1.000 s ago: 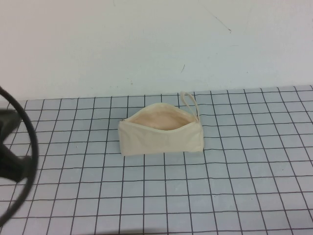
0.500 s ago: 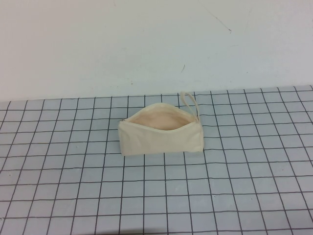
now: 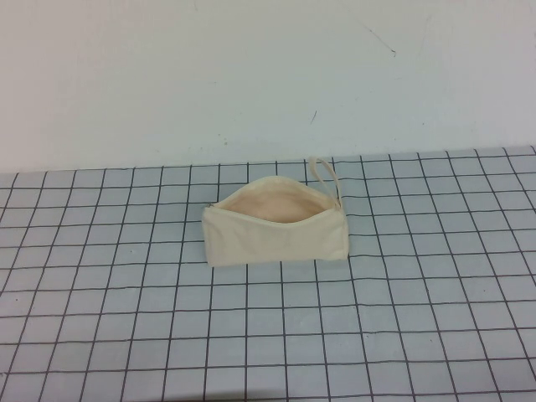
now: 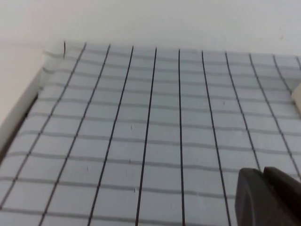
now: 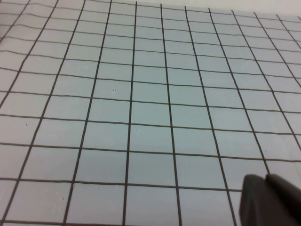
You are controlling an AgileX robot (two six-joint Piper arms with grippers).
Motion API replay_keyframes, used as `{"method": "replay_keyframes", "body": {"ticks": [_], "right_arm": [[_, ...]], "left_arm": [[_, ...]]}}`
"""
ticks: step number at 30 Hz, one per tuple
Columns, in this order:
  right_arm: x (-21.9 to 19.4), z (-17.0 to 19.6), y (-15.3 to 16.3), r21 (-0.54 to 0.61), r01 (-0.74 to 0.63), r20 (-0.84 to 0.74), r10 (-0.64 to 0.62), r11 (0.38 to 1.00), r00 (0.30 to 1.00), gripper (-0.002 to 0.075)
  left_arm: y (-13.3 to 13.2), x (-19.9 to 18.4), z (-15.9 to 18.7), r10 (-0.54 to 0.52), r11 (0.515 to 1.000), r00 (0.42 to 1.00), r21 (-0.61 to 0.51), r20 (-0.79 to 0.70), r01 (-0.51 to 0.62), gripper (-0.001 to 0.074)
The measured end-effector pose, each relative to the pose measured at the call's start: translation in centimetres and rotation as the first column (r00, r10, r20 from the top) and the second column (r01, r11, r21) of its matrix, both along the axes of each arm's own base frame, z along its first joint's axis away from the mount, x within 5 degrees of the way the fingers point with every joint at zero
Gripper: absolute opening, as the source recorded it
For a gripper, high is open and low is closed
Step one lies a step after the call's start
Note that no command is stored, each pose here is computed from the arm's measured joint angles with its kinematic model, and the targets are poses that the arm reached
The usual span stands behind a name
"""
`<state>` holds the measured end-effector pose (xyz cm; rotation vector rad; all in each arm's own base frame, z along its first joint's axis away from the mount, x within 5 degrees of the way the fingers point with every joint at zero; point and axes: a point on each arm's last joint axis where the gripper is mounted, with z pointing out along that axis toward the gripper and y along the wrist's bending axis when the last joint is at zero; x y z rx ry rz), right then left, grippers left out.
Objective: Put eraser into pencil case
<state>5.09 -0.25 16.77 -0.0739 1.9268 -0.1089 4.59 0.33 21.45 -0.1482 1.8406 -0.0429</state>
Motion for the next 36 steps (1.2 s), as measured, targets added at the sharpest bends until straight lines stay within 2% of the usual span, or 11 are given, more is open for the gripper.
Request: {"method": "replay_keyframes", "body": {"ticks": [7, 12, 36], "right_arm": [[0.0, 0.0, 0.0, 0.0, 0.0, 0.0, 0.0, 1.0, 1.0, -0.0001], [0.0, 0.0, 0.0, 0.0, 0.0, 0.0, 0.0, 1.0, 1.0, -0.0001], [0.0, 0.0, 0.0, 0.0, 0.0, 0.0, 0.0, 1.0, 1.0, -0.0001]], "left_arm": [[-0.1, 0.5, -4.3, -0.003, 1.0, 0.996, -0.018, -0.094, 0.001, -0.0001], [-0.2, 0.5, -4.1, -0.006, 0.999, 0.999, -0.048, -0.052, 0.004, -0.0001], [-0.2, 0.5, -4.1, -0.005, 0.997, 0.999, -0.079, -0.05, 0.001, -0.0001]]}}
